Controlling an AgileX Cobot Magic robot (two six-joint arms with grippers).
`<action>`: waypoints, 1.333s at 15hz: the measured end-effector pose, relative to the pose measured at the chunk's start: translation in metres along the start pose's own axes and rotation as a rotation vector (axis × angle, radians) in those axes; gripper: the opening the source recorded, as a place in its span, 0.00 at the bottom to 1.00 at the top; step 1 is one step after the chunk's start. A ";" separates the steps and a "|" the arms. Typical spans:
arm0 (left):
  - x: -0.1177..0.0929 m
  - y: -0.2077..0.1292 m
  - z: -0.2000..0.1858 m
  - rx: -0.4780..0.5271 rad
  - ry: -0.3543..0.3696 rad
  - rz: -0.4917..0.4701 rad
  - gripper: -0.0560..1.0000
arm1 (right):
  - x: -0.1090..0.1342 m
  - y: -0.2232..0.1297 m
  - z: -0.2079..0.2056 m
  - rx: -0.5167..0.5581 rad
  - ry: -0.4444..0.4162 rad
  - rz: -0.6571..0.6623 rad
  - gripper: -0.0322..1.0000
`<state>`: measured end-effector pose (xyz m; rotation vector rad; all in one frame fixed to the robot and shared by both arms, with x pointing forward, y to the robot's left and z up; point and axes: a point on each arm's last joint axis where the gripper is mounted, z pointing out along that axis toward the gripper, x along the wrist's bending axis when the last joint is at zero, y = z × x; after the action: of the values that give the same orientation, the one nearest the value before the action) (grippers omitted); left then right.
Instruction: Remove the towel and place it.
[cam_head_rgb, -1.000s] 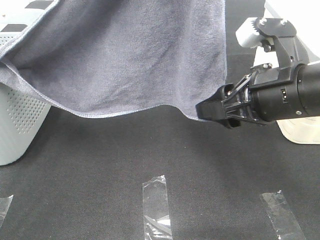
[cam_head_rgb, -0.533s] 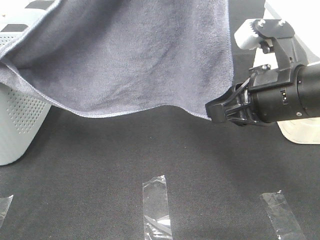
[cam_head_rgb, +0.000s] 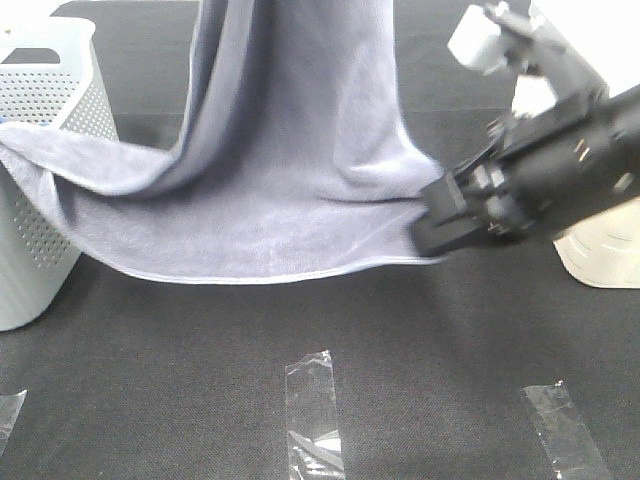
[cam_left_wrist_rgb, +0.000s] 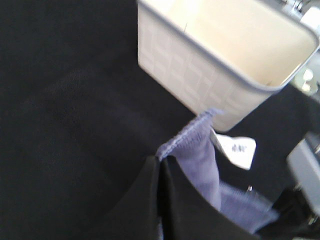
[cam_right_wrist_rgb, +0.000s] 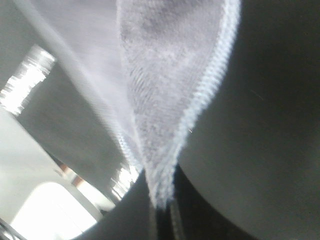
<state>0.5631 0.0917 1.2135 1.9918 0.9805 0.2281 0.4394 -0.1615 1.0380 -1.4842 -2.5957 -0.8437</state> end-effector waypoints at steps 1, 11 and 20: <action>0.004 -0.005 0.011 0.054 0.006 -0.021 0.05 | -0.006 0.006 -0.013 0.046 -0.111 0.018 0.03; 0.049 -0.007 0.103 -0.099 0.140 -0.080 0.05 | -0.043 0.109 -0.063 0.003 -0.705 0.013 0.03; 0.130 0.062 0.013 -1.227 0.537 0.120 0.05 | -0.052 0.274 -0.138 -0.954 -0.913 -0.364 0.03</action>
<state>0.6913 0.1574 1.2280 0.8396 0.7168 1.1595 0.6572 -0.1590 1.2600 -1.9311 -3.3786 -2.0862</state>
